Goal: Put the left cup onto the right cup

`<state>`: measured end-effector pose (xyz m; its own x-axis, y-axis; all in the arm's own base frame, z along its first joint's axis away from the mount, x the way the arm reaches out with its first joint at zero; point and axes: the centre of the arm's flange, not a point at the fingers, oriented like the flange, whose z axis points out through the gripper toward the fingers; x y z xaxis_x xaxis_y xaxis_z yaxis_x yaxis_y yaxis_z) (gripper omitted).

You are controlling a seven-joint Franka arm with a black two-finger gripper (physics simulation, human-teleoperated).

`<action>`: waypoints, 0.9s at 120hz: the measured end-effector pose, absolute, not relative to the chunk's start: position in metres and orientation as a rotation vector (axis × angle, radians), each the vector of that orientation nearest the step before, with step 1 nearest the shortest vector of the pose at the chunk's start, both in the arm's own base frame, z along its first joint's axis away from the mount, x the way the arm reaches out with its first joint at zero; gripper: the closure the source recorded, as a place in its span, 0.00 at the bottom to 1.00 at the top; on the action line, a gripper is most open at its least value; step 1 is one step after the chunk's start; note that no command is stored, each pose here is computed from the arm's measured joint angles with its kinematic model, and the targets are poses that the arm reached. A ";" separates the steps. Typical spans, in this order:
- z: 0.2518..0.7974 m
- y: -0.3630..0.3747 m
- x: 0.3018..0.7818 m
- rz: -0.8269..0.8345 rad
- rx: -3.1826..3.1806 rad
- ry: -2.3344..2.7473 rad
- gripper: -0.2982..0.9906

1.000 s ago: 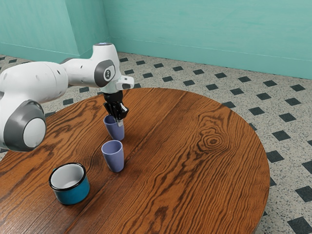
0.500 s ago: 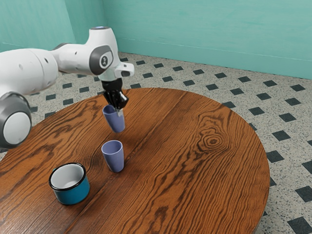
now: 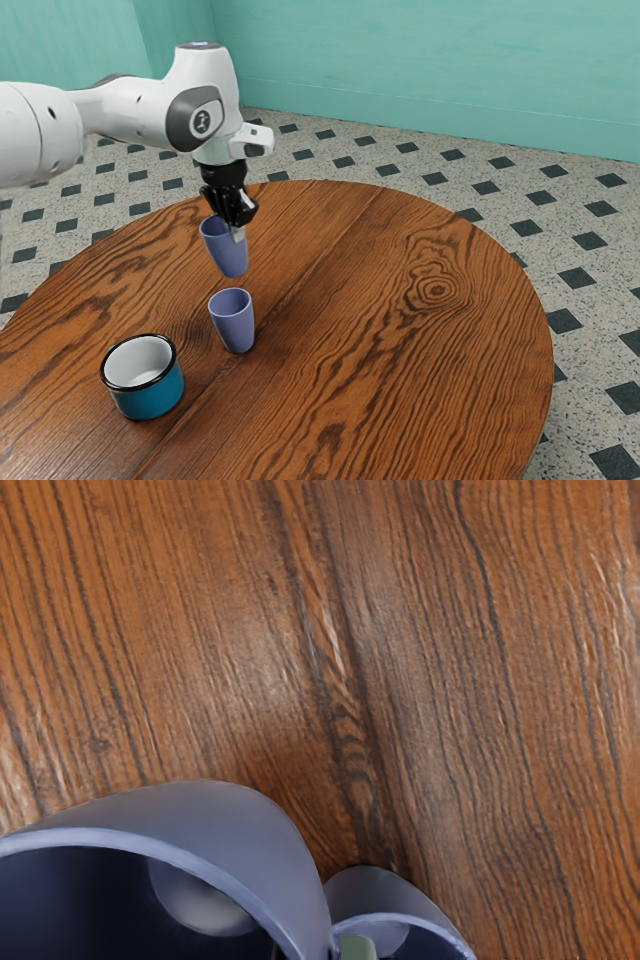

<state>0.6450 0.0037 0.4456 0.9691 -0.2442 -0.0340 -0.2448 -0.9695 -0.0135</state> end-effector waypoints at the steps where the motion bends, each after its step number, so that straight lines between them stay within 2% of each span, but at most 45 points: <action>1: 0.446 0.003 0.644 0.050 -3.098 0.385 0.84; 44: 0.457 -0.027 0.606 0.078 -3.092 0.367 0.84; 108: 0.446 -0.039 0.585 0.148 -3.097 0.259 0.84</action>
